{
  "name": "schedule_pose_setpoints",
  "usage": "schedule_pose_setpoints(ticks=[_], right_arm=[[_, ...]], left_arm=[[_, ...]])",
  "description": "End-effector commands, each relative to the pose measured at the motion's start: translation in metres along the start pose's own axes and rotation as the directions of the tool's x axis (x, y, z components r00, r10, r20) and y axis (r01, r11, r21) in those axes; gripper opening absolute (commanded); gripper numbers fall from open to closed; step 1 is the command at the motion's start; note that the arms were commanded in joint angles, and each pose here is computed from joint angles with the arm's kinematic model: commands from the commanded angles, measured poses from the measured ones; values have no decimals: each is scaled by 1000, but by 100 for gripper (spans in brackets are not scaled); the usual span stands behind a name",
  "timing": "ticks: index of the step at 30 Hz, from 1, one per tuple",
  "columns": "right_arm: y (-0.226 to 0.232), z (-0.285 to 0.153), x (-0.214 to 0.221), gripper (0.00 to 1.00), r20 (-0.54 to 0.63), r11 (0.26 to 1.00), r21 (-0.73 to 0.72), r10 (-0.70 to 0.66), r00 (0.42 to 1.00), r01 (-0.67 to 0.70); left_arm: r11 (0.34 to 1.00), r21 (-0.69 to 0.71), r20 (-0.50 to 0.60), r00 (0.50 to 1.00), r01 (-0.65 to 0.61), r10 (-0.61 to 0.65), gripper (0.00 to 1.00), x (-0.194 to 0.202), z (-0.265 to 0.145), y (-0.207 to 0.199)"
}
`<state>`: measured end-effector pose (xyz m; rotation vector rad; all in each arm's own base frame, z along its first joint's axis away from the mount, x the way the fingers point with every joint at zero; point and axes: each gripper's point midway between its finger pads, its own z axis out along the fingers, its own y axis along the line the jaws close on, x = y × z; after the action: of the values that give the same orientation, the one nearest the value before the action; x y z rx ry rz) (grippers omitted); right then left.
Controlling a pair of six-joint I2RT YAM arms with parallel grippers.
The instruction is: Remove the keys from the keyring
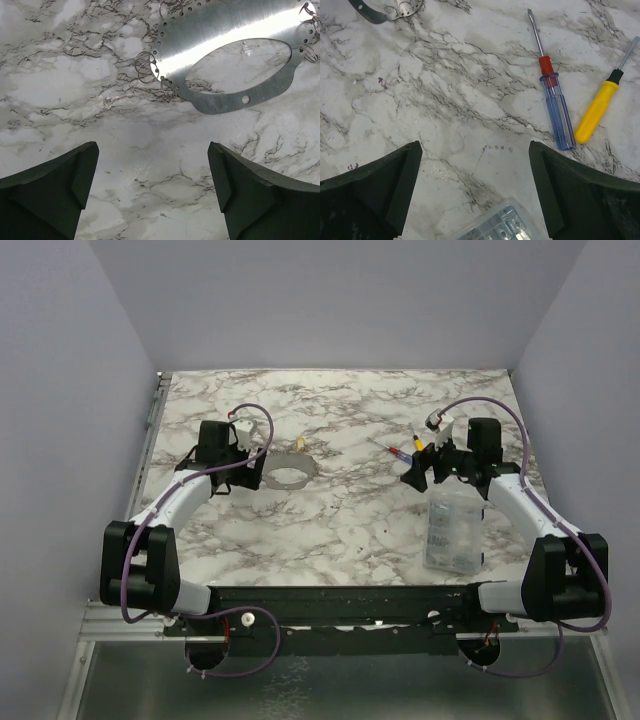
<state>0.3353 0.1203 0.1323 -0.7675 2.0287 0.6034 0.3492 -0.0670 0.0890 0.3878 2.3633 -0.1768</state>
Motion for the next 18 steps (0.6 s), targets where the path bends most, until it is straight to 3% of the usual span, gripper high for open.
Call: schedule_pose_setpoints(ticks=[1,4,8,11,14,16,18], right_arm=[[-3,-1,-1,100,-1,1000,16,-7,1000,7],[-1,-1,0,100,3,1000,7,-1,1000,1],[1,0,-1,100,3,1000,-7,9,1000,-9],[2,1,-1,100,6,1000,-13,14,1000,-14],[6,1,-1,100,15,999,-30,13,1000,-12],[7,2,0,100,14,999,-40,17,1000,-17],[8,3,0,100,13,999,-46,19,1000,-19]], left_arm=[[999,2,37,998,-46,46,99,-12,0,1],[997,-9,32,997,-73,73,99,-20,6,3],[998,-60,-6,1000,17,-18,99,-23,20,12],[998,-7,11,998,65,-65,99,-23,26,1],[997,73,49,998,31,-34,97,-24,32,-12],[996,84,42,999,27,-31,90,-23,41,-12],[995,72,12,997,72,-73,76,-21,52,-9]])
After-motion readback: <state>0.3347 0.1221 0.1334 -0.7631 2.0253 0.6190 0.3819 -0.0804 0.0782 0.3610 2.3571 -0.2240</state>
